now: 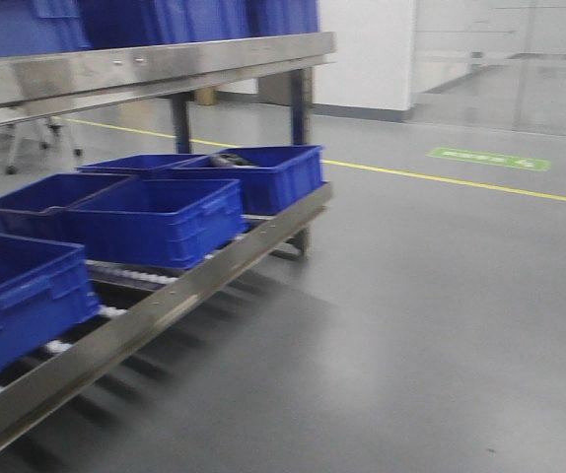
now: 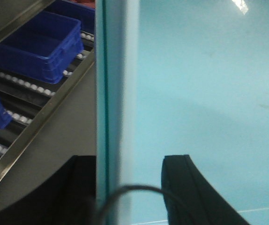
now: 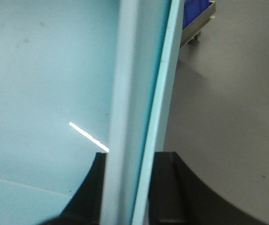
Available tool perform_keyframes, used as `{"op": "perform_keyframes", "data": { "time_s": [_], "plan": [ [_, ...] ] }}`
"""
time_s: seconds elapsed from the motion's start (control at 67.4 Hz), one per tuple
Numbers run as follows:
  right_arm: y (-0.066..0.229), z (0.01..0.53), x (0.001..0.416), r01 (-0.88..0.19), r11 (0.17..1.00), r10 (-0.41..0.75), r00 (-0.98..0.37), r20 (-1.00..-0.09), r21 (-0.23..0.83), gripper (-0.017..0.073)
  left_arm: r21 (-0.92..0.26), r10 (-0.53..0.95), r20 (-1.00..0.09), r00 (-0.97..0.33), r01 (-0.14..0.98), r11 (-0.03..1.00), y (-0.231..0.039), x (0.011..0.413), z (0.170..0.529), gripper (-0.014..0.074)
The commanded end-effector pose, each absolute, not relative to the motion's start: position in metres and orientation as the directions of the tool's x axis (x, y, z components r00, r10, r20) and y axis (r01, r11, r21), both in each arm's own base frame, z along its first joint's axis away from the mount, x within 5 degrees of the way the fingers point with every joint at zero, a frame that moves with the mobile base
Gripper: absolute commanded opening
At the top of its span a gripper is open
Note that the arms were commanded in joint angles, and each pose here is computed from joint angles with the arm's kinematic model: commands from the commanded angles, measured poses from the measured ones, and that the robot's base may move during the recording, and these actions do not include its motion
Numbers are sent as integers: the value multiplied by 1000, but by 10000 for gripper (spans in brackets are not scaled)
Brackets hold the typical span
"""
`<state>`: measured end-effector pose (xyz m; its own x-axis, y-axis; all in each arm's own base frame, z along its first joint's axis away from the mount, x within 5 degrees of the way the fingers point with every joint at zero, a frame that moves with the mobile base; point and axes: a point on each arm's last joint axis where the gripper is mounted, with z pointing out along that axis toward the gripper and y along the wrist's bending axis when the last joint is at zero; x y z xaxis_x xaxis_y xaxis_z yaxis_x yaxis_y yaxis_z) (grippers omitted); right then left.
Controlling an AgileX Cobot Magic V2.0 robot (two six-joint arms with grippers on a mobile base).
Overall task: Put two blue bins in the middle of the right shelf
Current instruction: 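Turn the base toward the shelf of blue bins, holding the bin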
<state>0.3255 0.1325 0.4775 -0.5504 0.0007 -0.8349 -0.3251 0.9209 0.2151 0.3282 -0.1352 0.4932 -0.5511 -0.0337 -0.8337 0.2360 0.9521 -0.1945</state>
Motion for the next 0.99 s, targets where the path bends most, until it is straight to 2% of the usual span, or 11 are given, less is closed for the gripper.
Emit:
{"op": "perform_keyframes", "data": {
  "time_s": [0.0, 0.979],
  "plan": [
    [131, 499, 319, -354, 905, 61, -445, -894, 238, -154, -196, -43, -883, -468, 283, 939, -136, 323, 508, -111],
    [131, 499, 319, -354, 905, 61, -445, -894, 238, -154, -196, -43, -883, -468, 283, 939, -136, 323, 508, -111]
  ]
}}
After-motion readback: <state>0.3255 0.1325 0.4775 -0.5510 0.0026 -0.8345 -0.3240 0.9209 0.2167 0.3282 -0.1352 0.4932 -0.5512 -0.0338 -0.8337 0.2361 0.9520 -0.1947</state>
